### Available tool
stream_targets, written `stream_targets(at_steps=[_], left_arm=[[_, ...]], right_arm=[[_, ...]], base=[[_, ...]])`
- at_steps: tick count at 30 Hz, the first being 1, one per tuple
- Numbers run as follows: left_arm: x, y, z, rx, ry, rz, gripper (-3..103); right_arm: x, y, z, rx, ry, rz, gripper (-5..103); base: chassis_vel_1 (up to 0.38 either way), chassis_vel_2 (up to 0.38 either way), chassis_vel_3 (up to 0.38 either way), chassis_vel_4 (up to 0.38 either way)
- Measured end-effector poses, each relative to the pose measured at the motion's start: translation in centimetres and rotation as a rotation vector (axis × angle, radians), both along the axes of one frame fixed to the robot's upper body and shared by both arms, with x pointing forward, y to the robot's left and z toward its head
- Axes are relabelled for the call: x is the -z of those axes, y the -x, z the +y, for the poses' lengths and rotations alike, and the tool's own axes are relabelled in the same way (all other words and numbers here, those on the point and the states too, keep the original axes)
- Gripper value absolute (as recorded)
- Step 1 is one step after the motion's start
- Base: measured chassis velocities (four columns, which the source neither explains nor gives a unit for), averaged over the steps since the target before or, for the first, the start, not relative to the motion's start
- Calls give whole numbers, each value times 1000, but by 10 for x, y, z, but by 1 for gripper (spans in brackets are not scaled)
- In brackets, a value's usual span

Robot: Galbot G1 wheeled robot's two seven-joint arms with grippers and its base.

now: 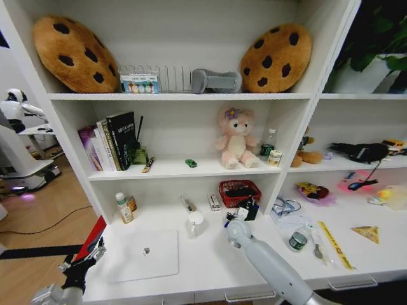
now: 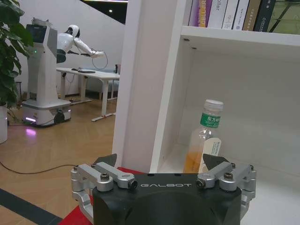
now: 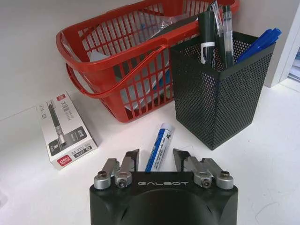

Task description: Organize the objects on the table.

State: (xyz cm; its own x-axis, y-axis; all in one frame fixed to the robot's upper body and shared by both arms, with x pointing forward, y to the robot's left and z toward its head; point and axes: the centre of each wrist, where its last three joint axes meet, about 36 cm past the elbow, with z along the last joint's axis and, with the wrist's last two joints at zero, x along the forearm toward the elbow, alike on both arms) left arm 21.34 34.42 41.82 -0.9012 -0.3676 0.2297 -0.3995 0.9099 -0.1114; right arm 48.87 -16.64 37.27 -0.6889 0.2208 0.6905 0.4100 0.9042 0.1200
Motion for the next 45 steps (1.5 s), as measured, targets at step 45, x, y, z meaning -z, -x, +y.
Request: stream_targets(at_steps=[45], left_arm=[[-7,-5,-17,24,-3,-24,100]], right_arm=[[-44,32,-106,-214,423,-652,10]], base=[[0,0,0,0]])
